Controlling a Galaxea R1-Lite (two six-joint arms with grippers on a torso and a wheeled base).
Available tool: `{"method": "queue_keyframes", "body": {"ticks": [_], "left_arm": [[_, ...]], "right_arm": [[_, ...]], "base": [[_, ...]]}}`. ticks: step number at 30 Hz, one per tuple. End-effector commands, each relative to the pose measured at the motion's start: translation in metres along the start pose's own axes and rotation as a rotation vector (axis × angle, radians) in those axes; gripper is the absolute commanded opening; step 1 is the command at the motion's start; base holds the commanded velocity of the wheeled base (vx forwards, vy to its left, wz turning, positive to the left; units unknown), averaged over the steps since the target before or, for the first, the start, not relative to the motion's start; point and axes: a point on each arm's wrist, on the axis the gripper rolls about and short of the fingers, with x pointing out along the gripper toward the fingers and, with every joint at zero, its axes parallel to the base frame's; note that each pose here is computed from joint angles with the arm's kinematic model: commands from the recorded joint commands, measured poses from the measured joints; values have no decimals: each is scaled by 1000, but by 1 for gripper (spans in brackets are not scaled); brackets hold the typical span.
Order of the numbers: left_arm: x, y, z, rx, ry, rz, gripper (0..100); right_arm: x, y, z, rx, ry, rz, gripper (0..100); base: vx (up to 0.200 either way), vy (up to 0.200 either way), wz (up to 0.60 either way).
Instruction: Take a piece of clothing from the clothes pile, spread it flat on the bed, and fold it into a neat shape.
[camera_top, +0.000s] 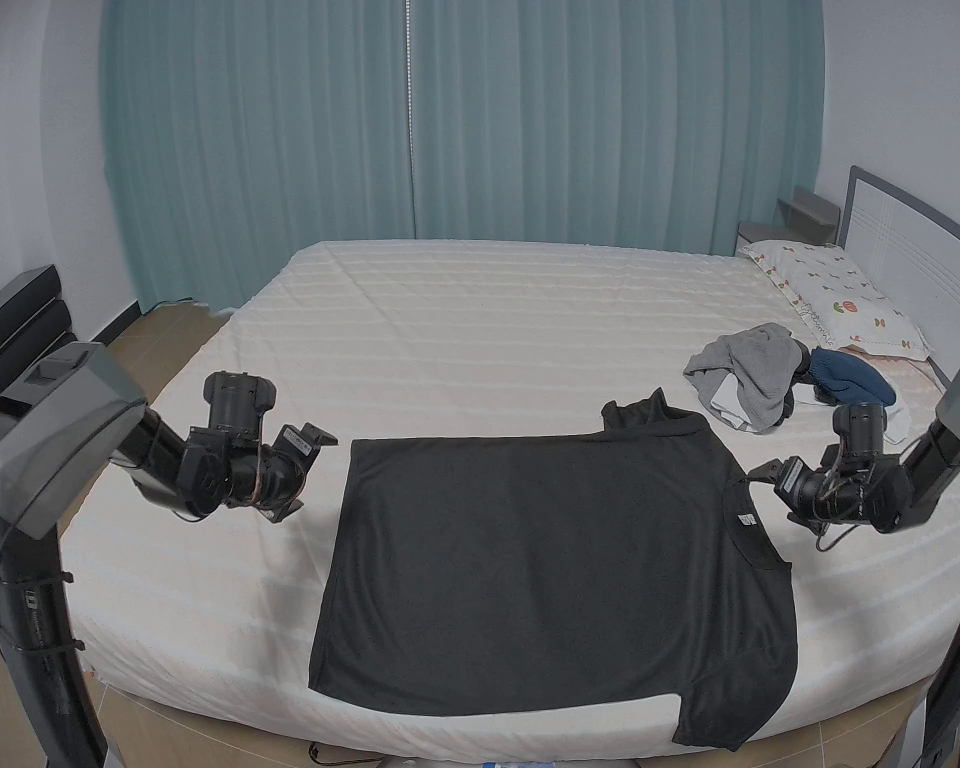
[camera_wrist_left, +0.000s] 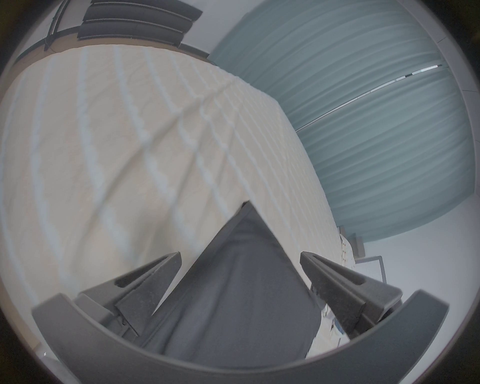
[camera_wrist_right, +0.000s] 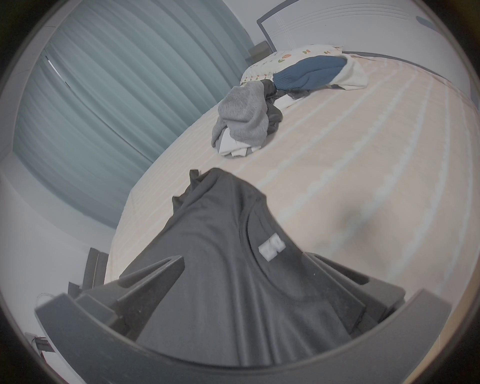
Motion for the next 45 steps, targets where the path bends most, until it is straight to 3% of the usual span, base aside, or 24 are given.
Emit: {"method": "queue_keyframes", "body": {"ticks": [1, 6, 10, 15, 27, 45], "left_arm": [[-97, 35, -44, 10, 103, -32, 100], [-110, 60, -80, 31, 198, 3, 100], [-112, 63, -89, -2, 223, 10, 100], [-112, 69, -92, -7, 230, 17, 100], [-118, 73, -95, -37, 303, -34, 100], [-117, 72, -95, -55, 298, -35, 100]], "right_arm": [[-98, -24, -61, 1, 63, 93, 100], [-109, -23, -79, -32, 99, 167, 100], [-109, -24, -88, -40, 140, 163, 100], [-113, -25, -90, -42, 136, 166, 100], [-115, -26, -92, -42, 146, 164, 100], [-113, -24, -89, 13, 138, 168, 100]], "base": [[0, 0, 0], [0, 0, 0], [-200, 0, 0], [-200, 0, 0], [0, 0, 0], [0, -200, 0]]}}
